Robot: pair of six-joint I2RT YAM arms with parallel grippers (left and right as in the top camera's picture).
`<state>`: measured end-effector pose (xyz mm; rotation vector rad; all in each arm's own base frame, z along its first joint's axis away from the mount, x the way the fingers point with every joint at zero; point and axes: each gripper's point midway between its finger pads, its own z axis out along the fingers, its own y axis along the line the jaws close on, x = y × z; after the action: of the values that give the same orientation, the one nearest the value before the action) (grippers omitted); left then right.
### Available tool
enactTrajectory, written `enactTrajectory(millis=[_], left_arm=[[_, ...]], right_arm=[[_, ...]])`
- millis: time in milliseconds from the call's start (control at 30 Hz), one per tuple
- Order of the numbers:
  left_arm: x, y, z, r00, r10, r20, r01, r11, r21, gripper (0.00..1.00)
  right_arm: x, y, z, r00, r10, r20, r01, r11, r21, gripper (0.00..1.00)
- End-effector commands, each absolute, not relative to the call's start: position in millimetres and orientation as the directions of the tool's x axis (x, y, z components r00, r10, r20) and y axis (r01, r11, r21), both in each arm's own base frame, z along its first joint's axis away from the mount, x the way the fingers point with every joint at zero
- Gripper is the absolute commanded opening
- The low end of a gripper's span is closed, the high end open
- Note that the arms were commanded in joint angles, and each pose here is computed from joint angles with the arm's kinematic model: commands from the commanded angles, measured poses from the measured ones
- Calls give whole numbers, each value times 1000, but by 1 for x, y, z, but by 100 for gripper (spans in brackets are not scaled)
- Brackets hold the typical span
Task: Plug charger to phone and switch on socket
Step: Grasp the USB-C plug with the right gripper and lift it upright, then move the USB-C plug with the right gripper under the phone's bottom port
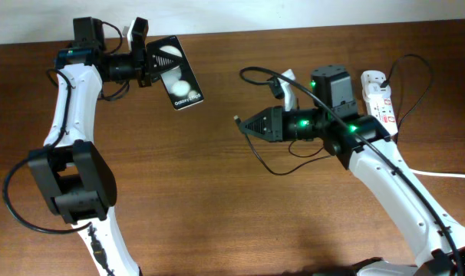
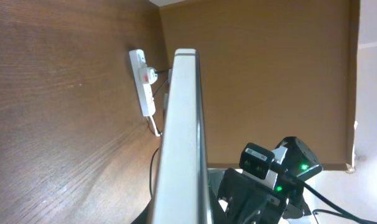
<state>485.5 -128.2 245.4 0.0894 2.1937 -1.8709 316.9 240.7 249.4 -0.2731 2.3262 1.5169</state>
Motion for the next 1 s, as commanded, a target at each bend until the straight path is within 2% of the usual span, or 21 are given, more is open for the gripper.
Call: enactTrajectory(millis=[0,133,600,733,833,967], left_arm=[[483,-129,258,-959,-104,-264,253,110,-961,0],[483,-129,258,-959,-104,-265,254,110,-961,0],[484,-129,258,-957,-104,-270,259,110,-960,0],[483,-129,271,-952,-90,-292,289,43,-956,0],[484,-130,273,-958,-88,-273,270,36,-962,0],[483,-131,276,-965,-83,-247,246,20,-969,0]], right_arm=[[306,254,261,-923,13,-385,-353,368,860,4],[305,259,264,-915,6,-403,-374,361,854,4],[317,272,260,-917,97,-387,-310,437,844,4],[322,289,265,-907,112,-406,-329,413,849,4],[324,301,267,-902,112,-418,-347,391,853,4],[332,312,253,-905,145,-400,-309,424,851,4]])
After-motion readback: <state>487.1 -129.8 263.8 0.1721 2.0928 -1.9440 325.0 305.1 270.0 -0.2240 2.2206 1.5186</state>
